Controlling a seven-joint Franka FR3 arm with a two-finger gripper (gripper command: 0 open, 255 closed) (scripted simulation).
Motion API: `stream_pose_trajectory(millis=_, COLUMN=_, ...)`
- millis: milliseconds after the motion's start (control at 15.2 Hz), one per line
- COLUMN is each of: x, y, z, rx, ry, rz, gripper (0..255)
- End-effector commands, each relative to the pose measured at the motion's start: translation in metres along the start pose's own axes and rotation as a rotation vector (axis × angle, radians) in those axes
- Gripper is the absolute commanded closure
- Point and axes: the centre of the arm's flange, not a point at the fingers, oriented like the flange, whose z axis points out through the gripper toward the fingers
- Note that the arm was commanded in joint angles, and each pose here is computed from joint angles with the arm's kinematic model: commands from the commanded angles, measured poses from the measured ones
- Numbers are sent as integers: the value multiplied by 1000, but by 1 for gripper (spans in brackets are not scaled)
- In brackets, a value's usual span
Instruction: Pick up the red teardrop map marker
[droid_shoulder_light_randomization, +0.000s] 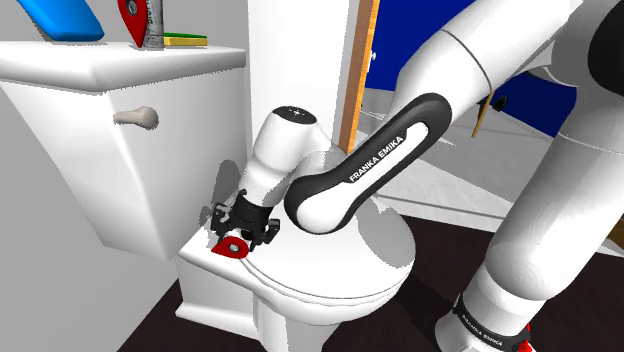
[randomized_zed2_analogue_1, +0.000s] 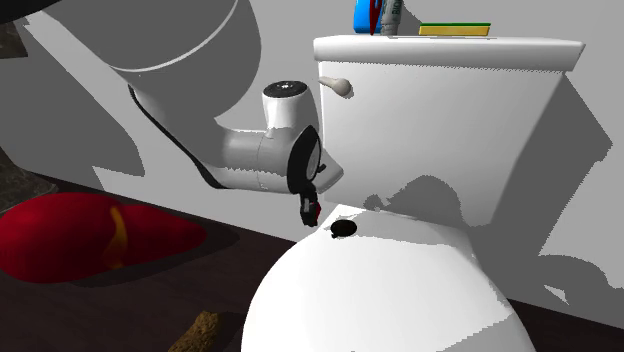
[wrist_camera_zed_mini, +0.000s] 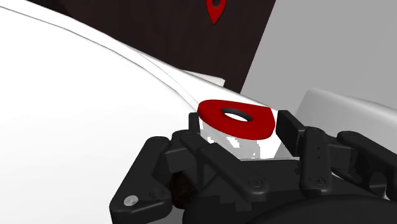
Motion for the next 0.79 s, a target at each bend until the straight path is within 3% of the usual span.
stream_pose_trajectory(millis=0, x=0, y=0, z=1, rx=0, ry=0, rz=0, gripper=255)
stream_pose_trajectory(millis=528, x=-1, y=0, z=1, rx=0, ry=-1, rz=0, gripper=255)
stream_pose_trajectory(millis=726, x=1, y=-5, z=-14, rx=0, ry=-1, rz=0, gripper=255)
